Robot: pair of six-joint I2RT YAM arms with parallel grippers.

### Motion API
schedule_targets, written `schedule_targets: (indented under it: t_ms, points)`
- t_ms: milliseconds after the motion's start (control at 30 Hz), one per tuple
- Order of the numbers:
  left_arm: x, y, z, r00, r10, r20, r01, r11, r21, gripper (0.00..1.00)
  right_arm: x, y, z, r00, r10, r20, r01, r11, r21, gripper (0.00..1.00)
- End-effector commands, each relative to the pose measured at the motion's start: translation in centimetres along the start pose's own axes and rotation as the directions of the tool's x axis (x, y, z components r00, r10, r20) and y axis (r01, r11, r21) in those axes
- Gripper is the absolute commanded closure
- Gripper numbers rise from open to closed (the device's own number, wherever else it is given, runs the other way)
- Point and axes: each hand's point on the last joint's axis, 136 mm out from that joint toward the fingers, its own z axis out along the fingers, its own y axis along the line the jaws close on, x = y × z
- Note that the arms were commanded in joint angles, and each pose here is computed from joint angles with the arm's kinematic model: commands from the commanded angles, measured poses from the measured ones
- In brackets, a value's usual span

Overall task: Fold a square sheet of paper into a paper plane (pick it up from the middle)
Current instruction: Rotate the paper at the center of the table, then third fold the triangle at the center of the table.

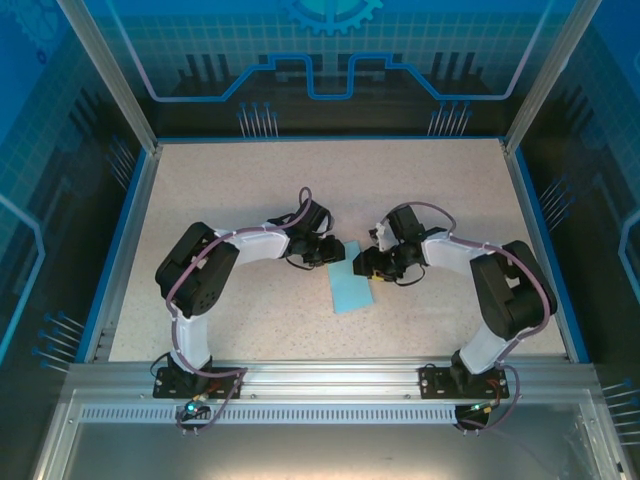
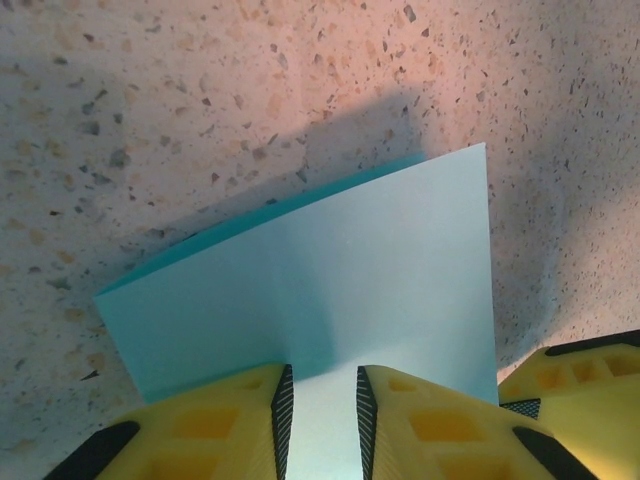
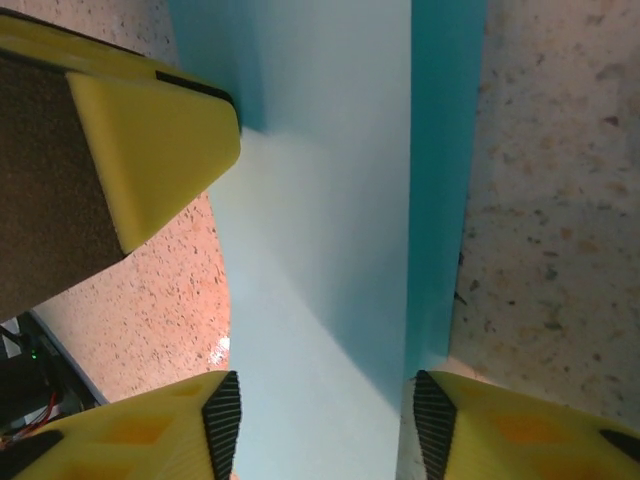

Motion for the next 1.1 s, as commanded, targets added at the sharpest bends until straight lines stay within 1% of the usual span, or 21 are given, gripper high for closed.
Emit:
schedule_targets:
  t_ms: [0, 33, 100, 200, 267, 333, 433, 500, 567, 600, 700, 767, 833, 933, 1067]
  points:
    - [-0.6, -0.2, 0.2, 0.999, 0.035, 0.0, -0.035, 0.999, 0.005, 0.72, -1.0, 0.4, -0.4, 1.0, -0.011, -0.019, 0.01, 0.999, -0.048, 0.53]
    - [-0.6, -0.1, 0.2, 0.999, 0.037, -0.001, -0.037, 0.999, 0.004, 0.72, -1.2, 0.5, -0.3, 1.0, -0.009, -0.026, 0.007, 0.998, -0.061, 0.58]
    - [-0.6, -0.3, 0.2, 0.999, 0.042, -0.002, -0.042, 0.999, 0.009, 0.72, -1.3, 0.7, 0.0, 0.999, -0.011, -0.041, 0.007, 0.997, -0.082, 0.65]
    - [-0.7, -0.5, -0.1, 0.999, 0.044, 0.0, -0.044, 0.999, 0.017, 0.71, -1.2, 0.4, 0.2, 0.998, 0.0, -0.057, -0.004, 0.998, -0.07, 0.77]
    - [-0.7, -0.9, -0.6, 0.999, 0.049, 0.01, -0.049, 0.998, 0.026, 0.71, -1.2, 0.2, 0.2, 0.998, 0.013, -0.053, -0.016, 0.998, -0.062, 0.82]
    - [-0.8, -1.5, -1.6, 0.998, 0.057, 0.03, -0.058, 0.998, 0.039, 0.68, -1.1, 0.1, 0.3, 0.998, 0.036, -0.045, -0.038, 0.997, -0.059, 0.92]
    - [-0.6, -2.2, -3.5, 0.995, 0.073, 0.061, -0.077, 0.995, 0.06, 0.64, -1.2, 0.1, 0.1, 0.996, 0.09, -0.009, -0.091, 0.993, -0.07, 0.98]
    - [0.1, -2.6, -4.8, 0.992, 0.096, 0.081, -0.103, 0.991, 0.083, 0.59, -0.5, -0.3, 0.1, 0.987, 0.158, 0.007, -0.157, 0.985, -0.075, 1.0]
    - [1.2, -3.0, -6.1, 0.985, 0.139, 0.099, -0.148, 0.985, 0.092, 0.52, -0.4, 0.1, -0.2, 0.978, 0.204, 0.044, -0.199, 0.975, -0.097, 1.0]
    - [2.3, -3.1, -6.5, 0.98, 0.175, 0.099, -0.184, 0.979, 0.089, 0.51, -0.4, 0.2, -0.5, 0.97, 0.233, 0.064, -0.226, 0.969, -0.103, 1.0]
    - [5.6, -3.1, -7.2, 0.95, 0.299, 0.089, -0.302, 0.953, 0.029, 0.47, -0.2, 0.7, -0.9, 0.958, 0.267, 0.105, -0.258, 0.961, -0.096, 0.99]
    - [7.9, -3.3, -7.3, 0.924, 0.374, 0.078, -0.375, 0.927, -0.002, 0.44, 0.1, 0.9, -0.7, 0.956, 0.271, 0.111, -0.264, 0.962, -0.075, 0.99]
    - [10.3, -3.7, -7.3, 0.885, 0.46, 0.067, -0.459, 0.888, -0.034, 0.41, 0.3, 0.7, -0.2, 0.952, 0.287, 0.103, -0.282, 0.957, -0.063, 0.99]
    - [12.3, -3.8, -7.5, 0.834, 0.547, 0.072, -0.541, 0.836, -0.092, 0.37, 0.4, 0.6, 0.3, 0.947, 0.307, 0.092, -0.302, 0.951, -0.064, 0.98]
    - [13.8, -4.0, -6.9, 0.764, 0.643, 0.056, -0.63, 0.762, -0.152, 0.33, 0.2, 0.9, 0.3, 0.948, 0.304, 0.094, -0.299, 0.952, -0.06, 0.97]
